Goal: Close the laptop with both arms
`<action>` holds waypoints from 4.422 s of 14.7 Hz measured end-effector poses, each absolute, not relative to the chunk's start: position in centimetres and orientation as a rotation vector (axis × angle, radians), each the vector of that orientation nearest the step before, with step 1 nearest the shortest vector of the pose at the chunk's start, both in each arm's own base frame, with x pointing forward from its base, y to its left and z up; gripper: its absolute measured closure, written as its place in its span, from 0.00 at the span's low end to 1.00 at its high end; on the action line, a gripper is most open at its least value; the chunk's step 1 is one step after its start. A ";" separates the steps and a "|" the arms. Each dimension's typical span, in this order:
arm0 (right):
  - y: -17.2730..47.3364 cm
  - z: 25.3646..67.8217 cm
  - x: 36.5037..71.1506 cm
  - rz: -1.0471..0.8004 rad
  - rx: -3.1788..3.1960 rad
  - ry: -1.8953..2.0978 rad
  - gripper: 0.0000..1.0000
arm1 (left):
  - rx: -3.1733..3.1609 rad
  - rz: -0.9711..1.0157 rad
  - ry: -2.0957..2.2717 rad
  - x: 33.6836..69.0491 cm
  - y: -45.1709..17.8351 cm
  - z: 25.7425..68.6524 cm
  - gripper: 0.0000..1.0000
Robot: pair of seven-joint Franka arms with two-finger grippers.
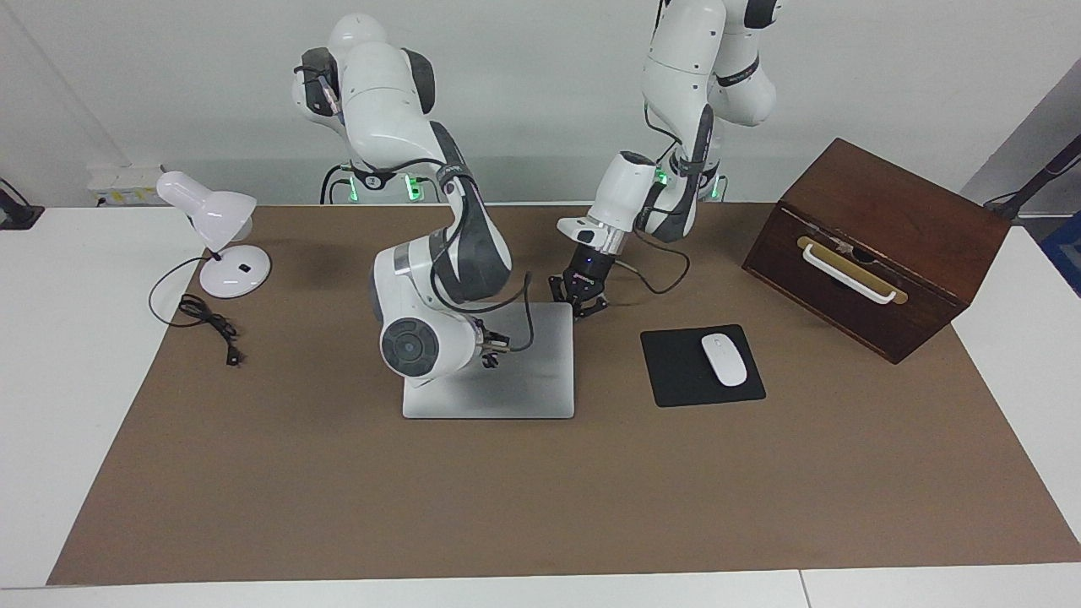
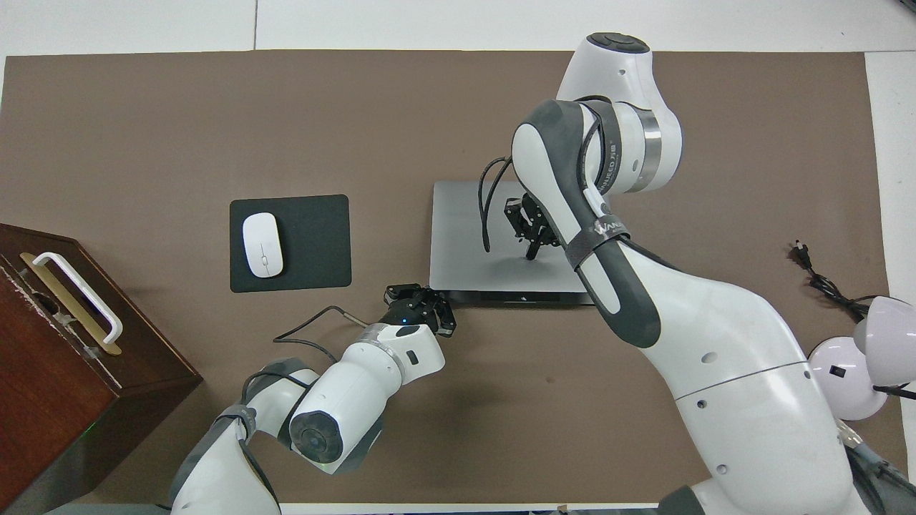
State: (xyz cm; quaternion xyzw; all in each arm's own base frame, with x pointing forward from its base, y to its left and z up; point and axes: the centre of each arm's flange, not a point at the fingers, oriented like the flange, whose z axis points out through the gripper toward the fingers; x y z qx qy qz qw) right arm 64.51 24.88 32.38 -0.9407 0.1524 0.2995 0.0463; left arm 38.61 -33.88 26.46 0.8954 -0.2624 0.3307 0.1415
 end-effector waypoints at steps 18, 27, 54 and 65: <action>23.9 30.9 62.3 0.893 -2.847 0.532 0.99 | 2.601 0.932 -0.741 38.7 -33.8 26.6 0.99; 23.7 31.0 61.9 0.883 -2.840 0.543 0.99 | 2.610 0.918 -0.722 38.8 -33.8 26.7 0.99; 10.6 54.9 62.9 0.332 -2.949 0.436 0.99 | 2.819 0.588 -0.426 40.1 -31.1 28.9 0.99; 5.0 64.4 57.8 -0.047 -3.059 0.172 0.99 | 2.973 0.222 -0.389 41.5 -29.3 37.3 0.99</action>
